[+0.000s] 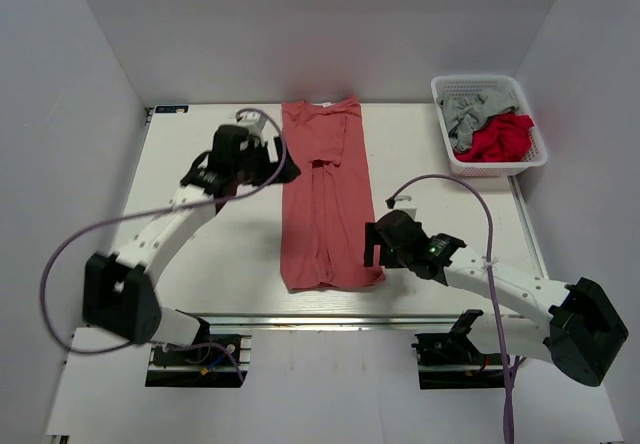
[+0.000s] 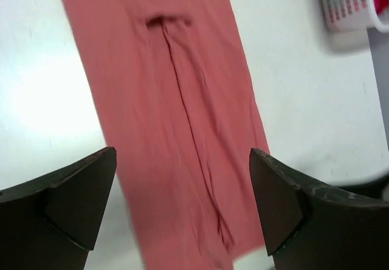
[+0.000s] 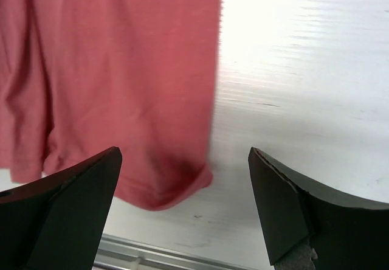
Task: Fold and stack the t-shirts
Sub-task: Rotate the tshirt 90 degrees, then grab the bottom of the folded rectangular tshirt with both arms
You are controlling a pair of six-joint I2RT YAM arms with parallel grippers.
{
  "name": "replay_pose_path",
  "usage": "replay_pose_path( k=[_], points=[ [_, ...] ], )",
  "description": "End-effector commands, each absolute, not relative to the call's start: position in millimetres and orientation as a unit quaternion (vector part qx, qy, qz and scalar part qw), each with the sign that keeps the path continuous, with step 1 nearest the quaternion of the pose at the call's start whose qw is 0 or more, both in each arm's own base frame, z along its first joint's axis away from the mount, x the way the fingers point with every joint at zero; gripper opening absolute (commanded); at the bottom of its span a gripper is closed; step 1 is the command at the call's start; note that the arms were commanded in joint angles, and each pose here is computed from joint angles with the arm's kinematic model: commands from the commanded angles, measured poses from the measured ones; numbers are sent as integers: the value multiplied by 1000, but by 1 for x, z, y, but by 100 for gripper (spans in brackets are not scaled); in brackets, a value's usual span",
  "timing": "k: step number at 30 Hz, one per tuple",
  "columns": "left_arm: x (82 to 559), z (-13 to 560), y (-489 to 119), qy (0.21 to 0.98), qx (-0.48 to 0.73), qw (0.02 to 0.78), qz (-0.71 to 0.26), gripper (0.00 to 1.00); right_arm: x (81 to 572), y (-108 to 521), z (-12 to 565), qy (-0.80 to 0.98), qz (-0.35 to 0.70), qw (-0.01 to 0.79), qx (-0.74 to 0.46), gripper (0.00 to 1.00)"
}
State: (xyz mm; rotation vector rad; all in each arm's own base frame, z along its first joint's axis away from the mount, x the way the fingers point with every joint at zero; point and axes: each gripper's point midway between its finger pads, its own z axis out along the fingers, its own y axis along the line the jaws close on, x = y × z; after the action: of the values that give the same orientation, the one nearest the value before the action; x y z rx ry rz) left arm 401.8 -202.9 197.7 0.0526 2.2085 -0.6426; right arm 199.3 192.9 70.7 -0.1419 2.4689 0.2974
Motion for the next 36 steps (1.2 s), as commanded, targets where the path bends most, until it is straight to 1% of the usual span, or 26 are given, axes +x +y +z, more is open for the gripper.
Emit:
replay_pose_path(
  k=[1, 4, 5, 7, 9, 10, 11, 12, 13, 14, 15, 16, 17, 21, 24, 27, 28, 29, 31, 35, 36],
  points=[
    [343, 155, -181, 900, -9, 371, -228, 100, 209, 178, 72, 936, 108, 336, -8, 90],
    [294, 124, -183, 928, -1, 298, -224, 100, 205, 179, 60, 945, 115, 304, -25, 90],
    [275, 115, -188, 931, 16, 284, -230, 100, 204, 184, 61, 946, 126, 295, -38, 90],
    [257, 113, -198, 928, 50, 273, -247, 100, 203, 187, 59, 947, 121, 287, -80, 90],
    [243, 117, -215, 923, 92, 270, -259, 100, 208, 184, 61, 946, 110, 294, -83, 90],
    [240, 127, -227, 915, 113, 274, -274, 100, 210, 182, 61, 946, 106, 296, -79, 90],
    [237, 125, -234, 915, 124, 266, -276, 100, 211, 180, 62, 946, 102, 298, -76, 90],
    [224, 114, -248, 918, 155, 240, -274, 100, 215, 173, 61, 947, 91, 302, -61, 90],
    [222, 114, -257, 918, 167, 231, -274, 100, 215, 171, 61, 947, 88, 303, -55, 90],
    [207, 104, -267, 922, 189, 205, -269, 97, 216, 168, 60, 948, 81, 304, -46, 90],
    [200, 99, -276, 922, 202, 187, -271, 97, 218, 162, 57, 951, 75, 299, -22, 90],
    [192, 80, -279, 931, 210, 155, -255, 96, 219, 161, 57, 951, 75, 299, -17, 90],
    [178, 72, -282, 934, 226, 130, -244, 92, 219, 158, 56, 952, 71, 297, -4, 90],
    [169, 51, -276, 953, 208, 107, -192, 88, 217, 141, 49, 954, 58, 293, 27, 90],
    [170, 55, -279, 954, 206, 119, -181, 84, 215, 138, 51, 952, 67, 297, 34, 90],
    [166, 55, -286, 955, 202, 115, -183, 76, 215, 134, 54, 950, 71, 302, 33, 90],
    [169, 58, -288, 955, 197, 121, -184, 71, 214, 135, 55, 950, 74, 303, 31, 90],
    [171, 54, -286, 957, 195, 121, -176, 63, 214, 133, 55, 949, 74, 304, 32, 90],
    [173, 55, -289, 957, 195, 121, -176, 54, 215, 132, 55, 949, 74, 304, 30, 90],
    [172, 55, -295, 957, 201, 115, -178, 43, 213, 130, 51, 952, 75, 297, 28, 90],
    [171, 53, -295, 958, 196, 111, -175, 36, 213, 130, 51, 952, 76, 295, 26, 90]
  ],
)
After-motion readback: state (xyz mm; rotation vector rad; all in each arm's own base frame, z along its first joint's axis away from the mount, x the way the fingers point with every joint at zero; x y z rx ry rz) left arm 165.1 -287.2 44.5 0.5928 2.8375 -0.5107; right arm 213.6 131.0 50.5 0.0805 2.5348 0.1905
